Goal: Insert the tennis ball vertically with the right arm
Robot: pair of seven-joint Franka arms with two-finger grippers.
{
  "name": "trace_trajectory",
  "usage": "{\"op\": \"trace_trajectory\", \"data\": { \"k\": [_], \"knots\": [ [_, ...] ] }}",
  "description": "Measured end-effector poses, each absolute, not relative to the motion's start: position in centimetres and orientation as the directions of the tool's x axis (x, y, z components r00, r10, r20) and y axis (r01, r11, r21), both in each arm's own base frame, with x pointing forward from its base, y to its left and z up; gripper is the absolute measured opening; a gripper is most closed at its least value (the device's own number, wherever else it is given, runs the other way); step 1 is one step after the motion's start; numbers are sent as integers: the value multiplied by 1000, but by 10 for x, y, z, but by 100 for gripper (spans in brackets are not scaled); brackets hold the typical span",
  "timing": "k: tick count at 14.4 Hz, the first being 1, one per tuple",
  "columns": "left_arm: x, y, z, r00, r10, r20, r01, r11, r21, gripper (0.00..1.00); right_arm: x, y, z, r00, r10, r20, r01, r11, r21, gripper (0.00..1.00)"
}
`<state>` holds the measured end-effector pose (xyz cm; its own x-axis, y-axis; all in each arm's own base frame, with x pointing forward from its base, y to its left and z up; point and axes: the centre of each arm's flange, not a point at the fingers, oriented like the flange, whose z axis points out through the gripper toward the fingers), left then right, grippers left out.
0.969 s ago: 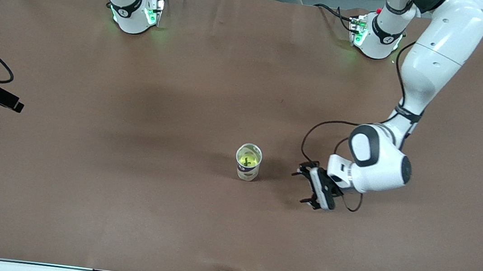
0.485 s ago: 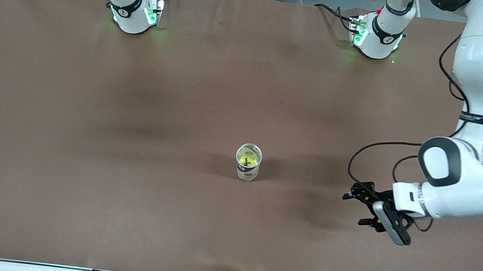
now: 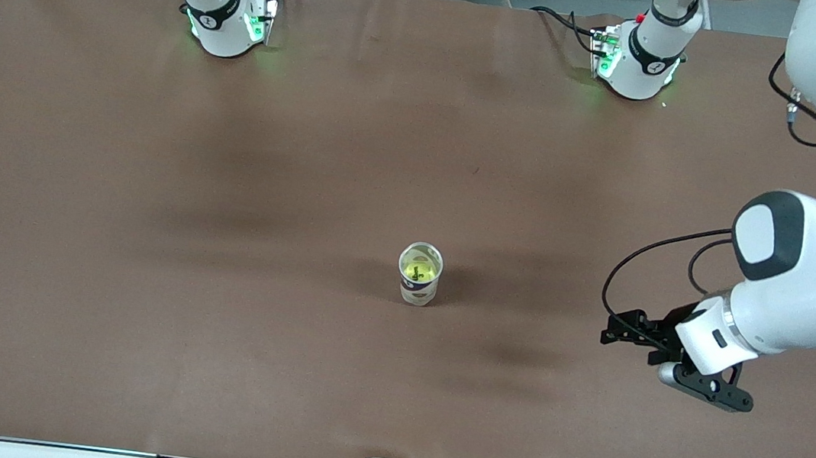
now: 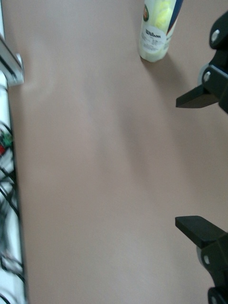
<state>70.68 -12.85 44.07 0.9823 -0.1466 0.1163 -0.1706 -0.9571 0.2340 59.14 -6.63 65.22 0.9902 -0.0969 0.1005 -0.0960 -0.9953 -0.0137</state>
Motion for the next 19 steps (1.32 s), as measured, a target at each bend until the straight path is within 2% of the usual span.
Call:
{"op": "trace_trajectory", "data": {
  "k": [3, 7, 11, 14, 19],
  "knots": [
    [683, -126, 498, 995, -57, 82, -68, -988, 138, 100, 577, -66, 650, 991, -97, 97, -96, -995, -14, 100],
    [648, -109, 563, 996, -48, 71, -53, -996, 77, 100, 551, -60, 647, 991, -92, 95, -91, -996, -15, 100],
    [594, -81, 624, 998, -12, 63, -14, -999, 39, 100, 541, -58, 650, 992, -86, 97, -85, -996, -14, 100],
    [558, -49, 645, 999, 36, -2, 36, -999, 16, 100, 541, -59, 650, 991, -88, 97, -87, -996, -14, 100],
    [533, -36, 652, 998, 62, -21, 62, -998, 8, 100, 543, -46, 651, 993, -62, 104, -61, -998, -12, 100]
  ]
}}
